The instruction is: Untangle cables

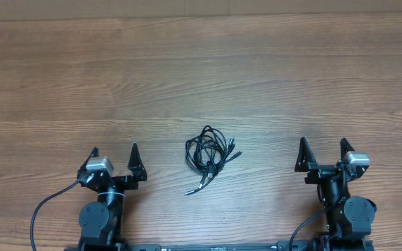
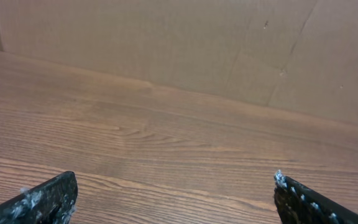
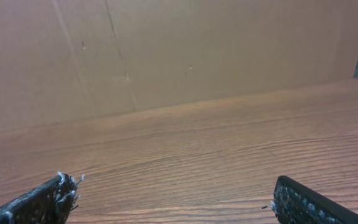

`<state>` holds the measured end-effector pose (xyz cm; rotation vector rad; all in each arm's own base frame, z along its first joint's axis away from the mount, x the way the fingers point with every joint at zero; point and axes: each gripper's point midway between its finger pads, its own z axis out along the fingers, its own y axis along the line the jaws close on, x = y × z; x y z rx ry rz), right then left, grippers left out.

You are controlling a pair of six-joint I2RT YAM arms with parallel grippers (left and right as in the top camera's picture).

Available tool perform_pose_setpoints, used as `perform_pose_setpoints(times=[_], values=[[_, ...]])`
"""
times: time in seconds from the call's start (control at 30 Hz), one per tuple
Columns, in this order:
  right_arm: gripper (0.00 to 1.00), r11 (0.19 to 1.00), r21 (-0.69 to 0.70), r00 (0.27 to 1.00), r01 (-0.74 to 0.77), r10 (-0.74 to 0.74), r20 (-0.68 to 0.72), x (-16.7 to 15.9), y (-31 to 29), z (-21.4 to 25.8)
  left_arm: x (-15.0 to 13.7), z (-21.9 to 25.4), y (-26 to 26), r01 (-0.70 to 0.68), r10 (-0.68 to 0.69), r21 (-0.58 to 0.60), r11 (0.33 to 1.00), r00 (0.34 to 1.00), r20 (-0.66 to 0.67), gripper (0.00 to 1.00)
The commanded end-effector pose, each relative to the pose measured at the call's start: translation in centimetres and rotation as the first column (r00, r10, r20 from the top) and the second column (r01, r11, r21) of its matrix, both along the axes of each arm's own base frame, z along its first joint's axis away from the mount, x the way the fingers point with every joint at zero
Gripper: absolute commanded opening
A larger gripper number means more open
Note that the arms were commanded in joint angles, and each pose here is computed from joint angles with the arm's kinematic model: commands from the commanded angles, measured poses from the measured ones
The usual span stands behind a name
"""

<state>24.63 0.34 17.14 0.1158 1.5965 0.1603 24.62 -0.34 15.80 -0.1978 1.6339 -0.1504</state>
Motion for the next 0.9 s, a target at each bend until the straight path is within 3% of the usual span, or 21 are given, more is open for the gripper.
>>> perform_pose_setpoints(times=[0.0, 0.17, 0.33, 0.53, 0.67, 0.87], values=[[1.00, 1.000, 0.000, 1.000, 0.009, -0.009, 0.002, 0.0, -0.1, -0.2, 0.0, 0.1, 0.6, -0.027, 0.027, 0.027, 0.999, 1.000, 0.007, 1.00], [1.00, 1.000, 0.000, 1.000, 0.009, -0.009, 0.002, 0.0, -0.1, -0.2, 0.0, 0.1, 0.4, -0.016, 0.016, 0.021, 1.000, 1.000, 0.007, 1.00], [1.00, 1.000, 0.000, 1.000, 0.009, -0.009, 0.002, 0.0, -0.1, -0.2, -0.1, 0.1, -2.1, 0.125, -0.125, -0.023, 0.992, 0.992, 0.007, 1.00], [1.00, 1.000, 0.000, 1.000, 0.009, -0.009, 0.002, 0.0, -0.1, -0.2, -0.9, 0.4, -5.7, 0.318, -0.320, -0.204, 0.926, 0.947, 0.024, 1.00], [1.00, 1.000, 0.000, 1.000, 0.009, -0.009, 0.002, 0.0, -0.1, -0.2, -1.8, 1.3, -7.7, 0.437, -0.438, -0.203, 0.876, 0.898, 0.043, 1.00], [1.00, 1.000, 0.000, 1.000, 0.009, -0.009, 0.002, 0.0, -0.1, -0.2, -2.5, 2.2, -7.5, 0.426, -0.434, -0.166, 0.889, 0.901, -0.014, 1.00]])
